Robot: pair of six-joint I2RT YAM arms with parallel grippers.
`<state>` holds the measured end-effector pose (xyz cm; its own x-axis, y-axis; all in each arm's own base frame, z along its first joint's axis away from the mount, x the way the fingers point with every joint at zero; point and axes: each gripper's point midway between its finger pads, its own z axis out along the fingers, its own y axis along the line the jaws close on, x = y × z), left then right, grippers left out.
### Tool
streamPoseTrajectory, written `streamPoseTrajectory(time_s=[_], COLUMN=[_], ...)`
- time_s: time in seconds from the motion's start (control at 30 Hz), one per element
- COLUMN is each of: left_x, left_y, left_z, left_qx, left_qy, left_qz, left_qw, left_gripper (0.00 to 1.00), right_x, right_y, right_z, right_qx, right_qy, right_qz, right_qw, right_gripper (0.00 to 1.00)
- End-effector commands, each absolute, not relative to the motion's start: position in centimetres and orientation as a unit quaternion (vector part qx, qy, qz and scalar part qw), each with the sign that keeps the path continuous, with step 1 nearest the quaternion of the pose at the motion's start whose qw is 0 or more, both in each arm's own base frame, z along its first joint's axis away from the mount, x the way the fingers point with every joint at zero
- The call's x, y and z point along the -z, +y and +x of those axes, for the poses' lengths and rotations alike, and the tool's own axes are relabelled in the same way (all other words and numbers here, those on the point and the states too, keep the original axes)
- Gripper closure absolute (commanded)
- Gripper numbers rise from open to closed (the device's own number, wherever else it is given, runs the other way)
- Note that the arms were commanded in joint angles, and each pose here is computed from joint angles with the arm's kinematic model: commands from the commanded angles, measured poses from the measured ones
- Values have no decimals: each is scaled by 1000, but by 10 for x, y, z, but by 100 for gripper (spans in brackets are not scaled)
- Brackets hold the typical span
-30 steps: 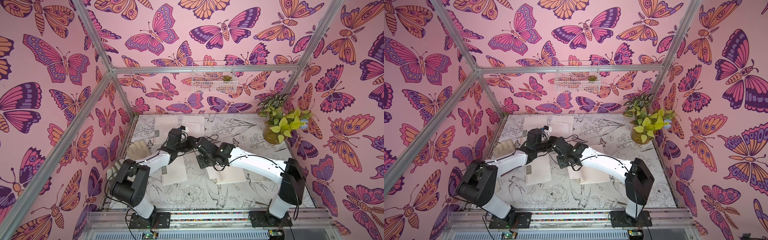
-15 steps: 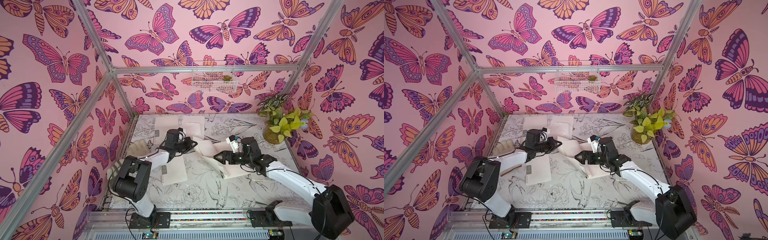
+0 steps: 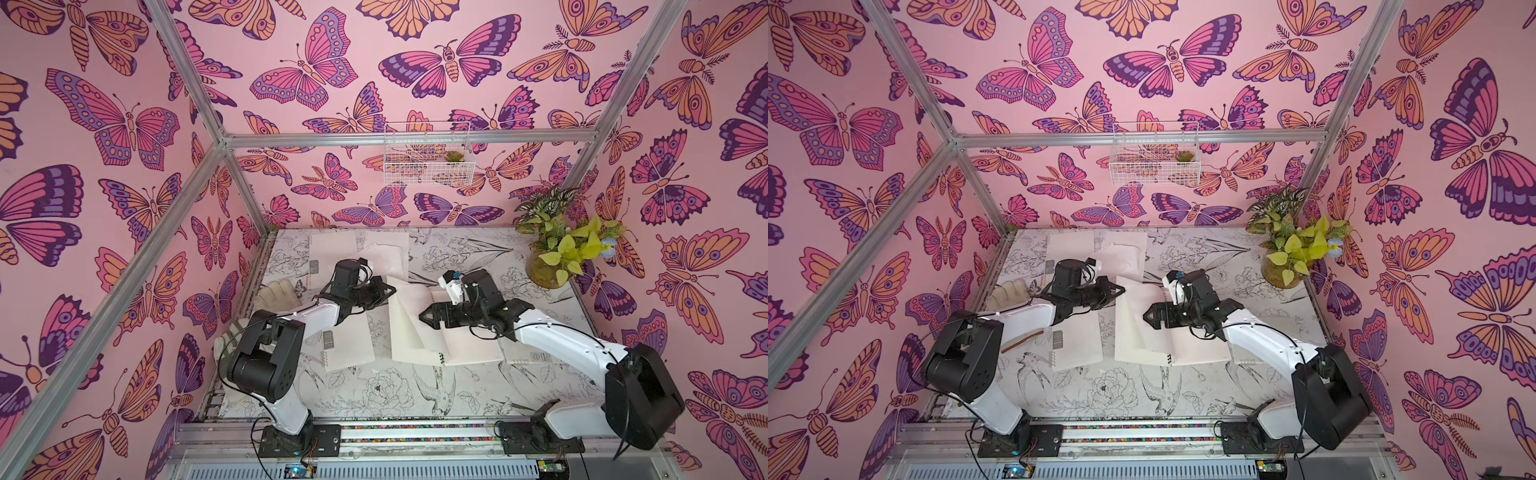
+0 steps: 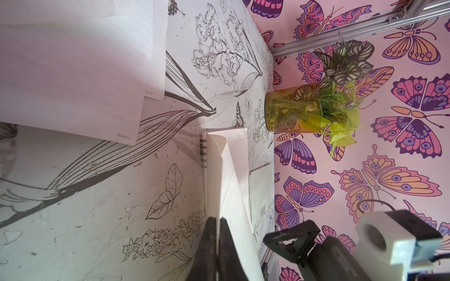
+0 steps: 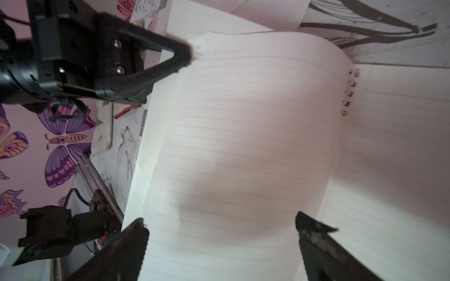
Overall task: Tear off pages from different notebooks
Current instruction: Tear off the paper from the notebook.
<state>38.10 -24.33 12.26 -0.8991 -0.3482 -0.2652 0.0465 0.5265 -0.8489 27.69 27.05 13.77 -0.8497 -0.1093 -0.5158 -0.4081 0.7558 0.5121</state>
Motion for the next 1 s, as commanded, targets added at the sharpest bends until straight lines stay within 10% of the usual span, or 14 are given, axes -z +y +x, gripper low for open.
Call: streamPoseTrajectory(time_s=[0.0,0.6,0.73,0.83,0.97], left_x=[-133,-135,-136,-136,-135], left_y=[-245,-243,-243,-243,-248], left_z=[381,379,380,382,385], left_qx=[485,483,484,484,486], left_qy=[845,846,846,846,845], left_qz=[-75,-76,-76,-80,-81], left_qw=[211,212,210,211,207], left_gripper=[100,100,99,78,62], right_x=[-146,-130,-132,-125,-110], right_y=[271,268,257,253,256], right_z=[277,288,292,294,295], right_qx=[-225,91,98,62,-67], right_qy=[920,930,933,943,954], right_qz=[-178,-232,-209,-191,-155], right_qw=[268,272,275,266,246], right_gripper=[1,3,28,63,72])
